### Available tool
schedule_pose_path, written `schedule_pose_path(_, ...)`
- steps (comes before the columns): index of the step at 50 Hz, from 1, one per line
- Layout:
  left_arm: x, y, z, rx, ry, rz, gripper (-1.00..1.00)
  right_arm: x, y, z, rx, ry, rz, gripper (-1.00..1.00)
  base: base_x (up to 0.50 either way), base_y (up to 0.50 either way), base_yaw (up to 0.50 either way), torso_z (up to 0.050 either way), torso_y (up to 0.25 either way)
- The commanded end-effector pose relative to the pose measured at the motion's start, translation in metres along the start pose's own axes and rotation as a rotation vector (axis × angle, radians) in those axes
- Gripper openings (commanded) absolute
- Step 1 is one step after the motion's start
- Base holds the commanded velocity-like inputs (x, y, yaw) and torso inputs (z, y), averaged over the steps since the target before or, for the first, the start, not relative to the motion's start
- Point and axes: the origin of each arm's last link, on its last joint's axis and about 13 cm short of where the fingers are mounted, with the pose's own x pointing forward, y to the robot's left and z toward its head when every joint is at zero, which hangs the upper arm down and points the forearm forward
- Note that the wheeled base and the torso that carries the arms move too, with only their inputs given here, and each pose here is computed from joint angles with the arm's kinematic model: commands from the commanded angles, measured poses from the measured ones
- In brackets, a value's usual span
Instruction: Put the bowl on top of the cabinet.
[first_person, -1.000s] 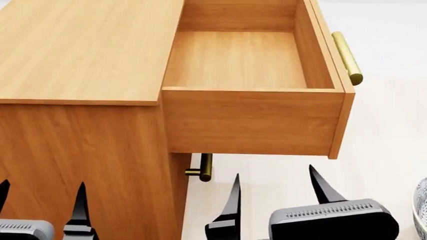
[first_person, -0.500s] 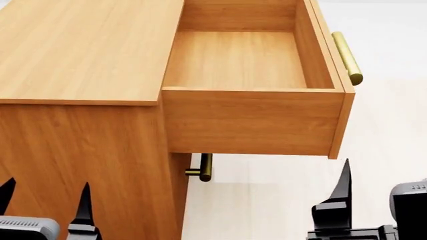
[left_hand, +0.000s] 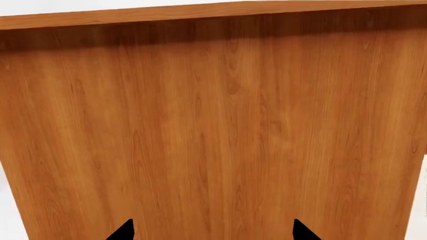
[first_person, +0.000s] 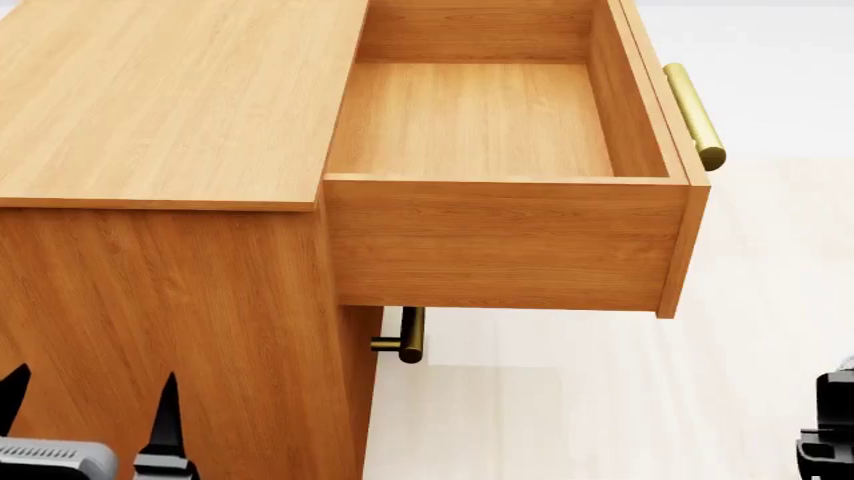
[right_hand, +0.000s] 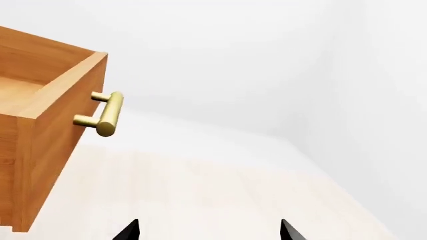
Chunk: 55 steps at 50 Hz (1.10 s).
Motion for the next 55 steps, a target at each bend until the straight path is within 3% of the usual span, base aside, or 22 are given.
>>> schedule_pose_path(1, -0.004, 0.0, -0.002, -0.015, 0.014, -0.003, 1.0, 0.025, -0.014, 0.008, 0.0, 0.083, -0.014, 1.0, 0.0, 0.0, 0.0, 0.0, 0.0)
schedule_pose_path(5, -0.005, -0.002, -0.001, -0.024, 0.016, -0.005, 1.0, 0.043, -0.01, 0.007, 0.005, 0.124, -0.002, 1.0, 0.0, 0.0, 0.0, 0.0, 0.0)
schedule_pose_path(6, -0.005, -0.002, -0.001, -0.025, 0.017, -0.004, 1.0, 0.05, -0.017, 0.023, 0.01, 0.134, 0.002, 1.0, 0.0, 0.0, 0.0, 0.0, 0.0)
schedule_pose_path(7, -0.005, -0.003, -0.002, -0.028, 0.022, -0.007, 1.0, 0.057, -0.009, 0.01, 0.022, 0.15, 0.002, 1.0, 0.0, 0.0, 0.0, 0.0, 0.0)
schedule_pose_path(14, -0.002, -0.003, -0.003, -0.014, 0.03, -0.005, 1.0, 0.088, -0.002, 0.001, 0.005, 0.228, 0.023, 1.0, 0.0, 0.0, 0.0, 0.0, 0.0)
schedule_pose_path(32, 0.003, -0.002, -0.006, -0.002, 0.028, 0.0, 1.0, 0.121, 0.02, -0.008, 0.007, 0.316, 0.079, 1.0, 0.0, 0.0, 0.0, 0.0, 0.0)
schedule_pose_path(47, 0.004, 0.001, -0.011, -0.01, 0.039, 0.012, 1.0, 0.141, 0.04, -0.053, 0.039, 0.436, 0.1, 1.0, 0.0, 0.0, 0.0, 0.0, 0.0)
schedule_pose_path(55, 0.006, 0.002, -0.013, -0.015, 0.044, 0.016, 1.0, 0.143, 0.04, -0.072, 0.035, 0.48, 0.101, 1.0, 0.0, 0.0, 0.0, 0.0, 0.0)
